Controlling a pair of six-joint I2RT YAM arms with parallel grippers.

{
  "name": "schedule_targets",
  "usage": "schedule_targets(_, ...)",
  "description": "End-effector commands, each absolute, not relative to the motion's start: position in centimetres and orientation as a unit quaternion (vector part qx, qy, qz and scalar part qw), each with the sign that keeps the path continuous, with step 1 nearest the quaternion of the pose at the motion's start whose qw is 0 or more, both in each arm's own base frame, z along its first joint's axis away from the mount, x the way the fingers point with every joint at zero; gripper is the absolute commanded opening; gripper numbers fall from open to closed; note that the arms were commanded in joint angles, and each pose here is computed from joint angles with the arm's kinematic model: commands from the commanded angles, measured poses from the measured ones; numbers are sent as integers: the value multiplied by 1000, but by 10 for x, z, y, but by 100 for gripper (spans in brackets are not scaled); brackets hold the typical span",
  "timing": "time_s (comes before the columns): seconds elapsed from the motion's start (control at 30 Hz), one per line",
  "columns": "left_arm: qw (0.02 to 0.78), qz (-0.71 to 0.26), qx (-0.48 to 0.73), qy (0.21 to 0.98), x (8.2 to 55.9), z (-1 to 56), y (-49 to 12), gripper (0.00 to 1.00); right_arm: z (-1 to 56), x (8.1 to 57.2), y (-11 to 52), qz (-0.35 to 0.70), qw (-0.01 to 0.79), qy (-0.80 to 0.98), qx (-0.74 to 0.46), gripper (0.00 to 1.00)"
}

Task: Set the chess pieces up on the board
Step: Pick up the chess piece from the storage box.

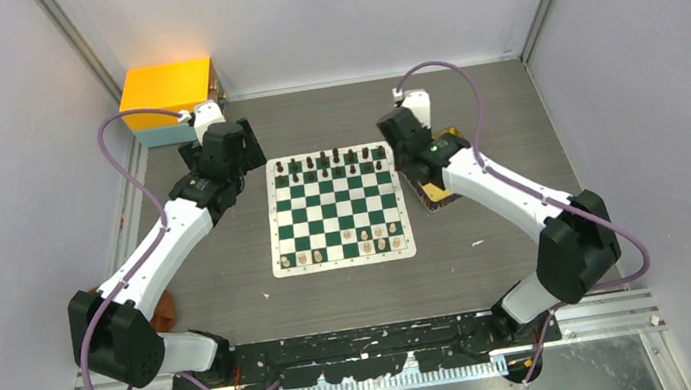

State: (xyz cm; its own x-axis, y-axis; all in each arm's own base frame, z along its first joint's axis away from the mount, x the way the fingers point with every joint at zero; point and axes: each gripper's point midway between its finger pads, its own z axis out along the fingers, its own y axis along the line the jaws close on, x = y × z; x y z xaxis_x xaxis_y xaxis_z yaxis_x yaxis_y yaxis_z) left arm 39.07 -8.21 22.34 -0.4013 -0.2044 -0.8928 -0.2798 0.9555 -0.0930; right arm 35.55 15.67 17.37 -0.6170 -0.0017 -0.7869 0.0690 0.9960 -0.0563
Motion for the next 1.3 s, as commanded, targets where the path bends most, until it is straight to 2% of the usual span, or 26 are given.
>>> schedule_targets(0.0,547,21,-153,823,395,242,-85,98,175,380,110,-77,430,894,98,38)
schedule_targets(0.5,547,22,-152,823,395,239,-85,98,139,401,14,-110,373,888,245,38)
schedule_targets(1.27,546,26,-147,824,398,237,-85,98,107,413,-5,-98,343,891,279,38)
